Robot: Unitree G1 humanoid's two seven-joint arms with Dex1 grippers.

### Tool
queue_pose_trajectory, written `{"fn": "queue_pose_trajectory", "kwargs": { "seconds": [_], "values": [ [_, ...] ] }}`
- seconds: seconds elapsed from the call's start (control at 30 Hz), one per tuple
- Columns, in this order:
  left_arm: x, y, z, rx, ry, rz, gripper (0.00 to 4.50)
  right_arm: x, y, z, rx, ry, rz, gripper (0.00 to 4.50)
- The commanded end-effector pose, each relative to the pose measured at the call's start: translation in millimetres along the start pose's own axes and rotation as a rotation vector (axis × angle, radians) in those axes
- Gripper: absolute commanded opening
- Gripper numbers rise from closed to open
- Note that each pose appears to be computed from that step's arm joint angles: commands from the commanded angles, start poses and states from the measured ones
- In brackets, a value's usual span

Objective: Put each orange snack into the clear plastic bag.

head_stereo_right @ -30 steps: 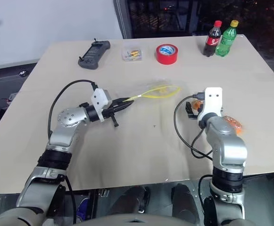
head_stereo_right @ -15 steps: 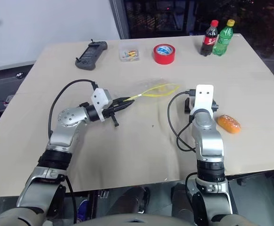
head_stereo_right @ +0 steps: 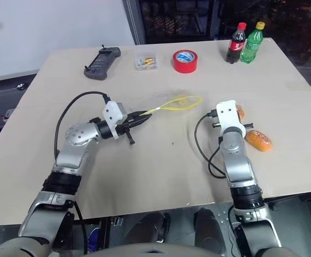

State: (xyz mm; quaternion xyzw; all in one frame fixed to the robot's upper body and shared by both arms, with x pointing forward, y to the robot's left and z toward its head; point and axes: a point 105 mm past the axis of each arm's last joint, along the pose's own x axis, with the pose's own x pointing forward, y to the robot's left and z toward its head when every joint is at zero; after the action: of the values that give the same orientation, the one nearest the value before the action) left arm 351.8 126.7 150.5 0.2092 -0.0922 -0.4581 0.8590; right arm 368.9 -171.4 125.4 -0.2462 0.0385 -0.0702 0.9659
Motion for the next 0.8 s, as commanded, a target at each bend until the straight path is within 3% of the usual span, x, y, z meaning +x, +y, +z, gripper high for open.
{"fn": "queue_pose_trajectory", "kwargs": {
  "seconds": [0.03,0.13,0.27,0.4,0.8],
  "values": [
    [-1.6,3.3,17.9,0.032,-0.063,0.017,0.00,-14.7,0.9,39.1,-0.004,-0.197,0.089,0.77],
    [-2.2,2.1,17.9,0.021,-0.065,0.014,0.00,-30.4,8.0,63.8,0.030,-0.331,0.223,0.77],
    [-2.3,2.4,18.4,-0.009,-0.075,0.022,0.00,-55.8,23.0,95.9,0.233,-0.460,0.453,0.77],
    [-1.6,-0.4,22.0,-0.016,-0.093,0.008,0.00,-65.9,32.5,106.3,0.379,-0.493,0.597,0.77],
    [-4.7,-5.7,36.1,-0.054,-0.155,-0.016,0.00,-63.2,49.0,109.8,0.727,-0.449,0.730,0.77]
  ]
}}
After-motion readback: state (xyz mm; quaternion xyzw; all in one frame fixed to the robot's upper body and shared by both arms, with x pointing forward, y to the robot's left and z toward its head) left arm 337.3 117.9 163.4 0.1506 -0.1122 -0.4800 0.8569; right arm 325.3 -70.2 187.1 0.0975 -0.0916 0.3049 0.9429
